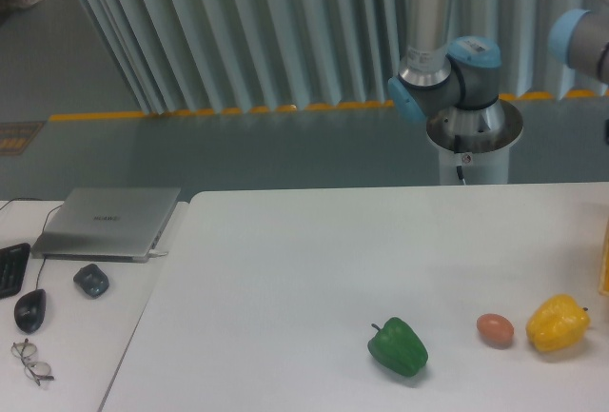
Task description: Place the red peppers in a basket
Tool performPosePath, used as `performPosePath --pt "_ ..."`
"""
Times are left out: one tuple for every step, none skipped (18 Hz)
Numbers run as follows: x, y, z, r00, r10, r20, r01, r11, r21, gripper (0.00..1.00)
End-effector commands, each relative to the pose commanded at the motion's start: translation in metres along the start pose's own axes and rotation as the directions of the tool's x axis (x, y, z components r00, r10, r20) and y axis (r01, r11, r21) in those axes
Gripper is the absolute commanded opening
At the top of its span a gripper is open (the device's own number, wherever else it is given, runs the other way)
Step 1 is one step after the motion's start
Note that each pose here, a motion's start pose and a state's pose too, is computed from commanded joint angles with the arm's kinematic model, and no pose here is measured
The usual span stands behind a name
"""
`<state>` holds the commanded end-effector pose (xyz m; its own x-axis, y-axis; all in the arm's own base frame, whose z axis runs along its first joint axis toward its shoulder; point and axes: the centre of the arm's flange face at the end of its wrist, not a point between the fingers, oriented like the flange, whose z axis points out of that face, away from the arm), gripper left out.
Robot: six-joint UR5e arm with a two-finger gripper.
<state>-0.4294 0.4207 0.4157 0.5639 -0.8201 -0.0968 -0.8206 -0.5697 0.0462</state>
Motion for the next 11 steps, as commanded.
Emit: performPosePath --pt "-0.001 -0.003 -0.001 1.0 0.003 0.003 -0.003 1.0 0.008 1.0" --pt "-0.002 -0.008 0.001 1.0 0.012 0.002 -0.012 1.0 0.011 1.0" --pt "-0.004 -0.013 0.005 1.0 0.027 -0.003 -0.027 1.0 0.014 1.0" --pt "-0.006 -0.015 0.006 0.999 0.037 -0.005 -0.037 0.999 0.016 1.0" --pt "-0.007 -0.016 0.008 0.999 0.04 -0.008 -0.04 0.999 0.016 1.0" --pt "-0.007 -0.015 0.009 0.999 0.04 -0.01 -0.04 0.999 0.015 1.0" --pt "-0.008 -0.017 0.011 0.999 0.043 -0.013 -0.043 0.999 0.016 1.0" --pt "-0.009 -0.019 0.016 0.999 0.048 -0.02 -0.047 0.999 0.019 1.0" --pt "-0.01 -0.019 0.017 0.999 0.048 -0.021 -0.047 0.999 0.019 1.0" --pt "-0.01 -0.019 0.018 0.999 0.048 -0.024 -0.047 0.999 0.02 1.0" --pt "-0.009 -0.019 0.019 0.999 0.046 -0.026 -0.046 0.999 0.021 1.0"
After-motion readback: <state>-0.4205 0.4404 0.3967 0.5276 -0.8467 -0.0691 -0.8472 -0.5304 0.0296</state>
